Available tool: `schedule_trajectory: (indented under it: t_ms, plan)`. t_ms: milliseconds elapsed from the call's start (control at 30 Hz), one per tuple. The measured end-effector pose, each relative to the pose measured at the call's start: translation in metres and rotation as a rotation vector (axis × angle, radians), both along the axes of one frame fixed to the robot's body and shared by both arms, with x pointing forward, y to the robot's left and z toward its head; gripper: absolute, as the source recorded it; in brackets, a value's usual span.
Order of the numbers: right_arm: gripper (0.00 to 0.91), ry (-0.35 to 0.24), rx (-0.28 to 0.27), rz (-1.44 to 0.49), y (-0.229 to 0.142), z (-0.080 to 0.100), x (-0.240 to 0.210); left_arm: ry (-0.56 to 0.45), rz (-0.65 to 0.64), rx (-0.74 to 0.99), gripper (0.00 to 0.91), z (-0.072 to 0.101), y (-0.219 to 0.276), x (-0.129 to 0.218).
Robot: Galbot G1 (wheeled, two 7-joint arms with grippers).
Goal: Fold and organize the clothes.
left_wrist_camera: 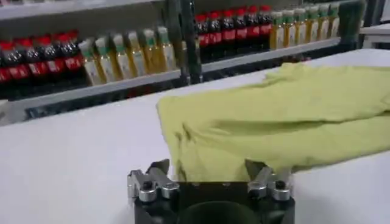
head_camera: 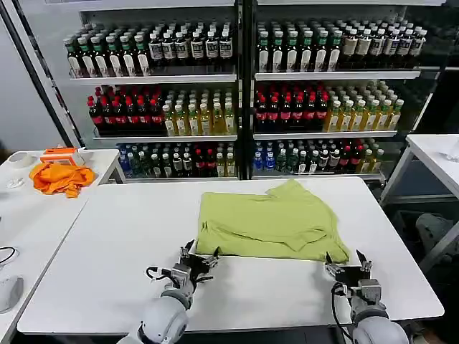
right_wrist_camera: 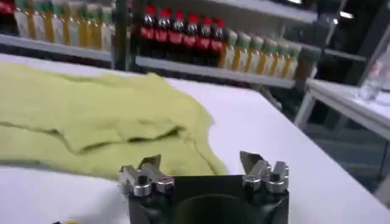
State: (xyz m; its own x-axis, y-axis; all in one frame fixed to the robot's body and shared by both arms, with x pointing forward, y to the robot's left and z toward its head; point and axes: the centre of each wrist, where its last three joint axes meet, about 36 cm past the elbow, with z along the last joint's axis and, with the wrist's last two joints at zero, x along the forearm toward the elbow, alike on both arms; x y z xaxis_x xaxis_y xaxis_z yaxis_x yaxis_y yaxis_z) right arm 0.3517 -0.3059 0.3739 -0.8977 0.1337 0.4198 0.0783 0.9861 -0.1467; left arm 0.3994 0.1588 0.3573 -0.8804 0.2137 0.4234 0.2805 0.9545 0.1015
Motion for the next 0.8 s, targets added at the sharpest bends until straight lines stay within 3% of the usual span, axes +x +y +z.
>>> schedule_trajectory:
  t_ms: [233,800]
  plan:
    - [0.000,0.018,0.028,-0.005,0.000,-0.002,-0.002,0.014,0.005,-0.011,0.020,-0.001,0.004,-0.002]
    - [0.000,0.038,0.041,-0.014,0.002,0.006,-0.032,0.029,0.008,-0.032,0.020,0.007,0.014,-0.021]
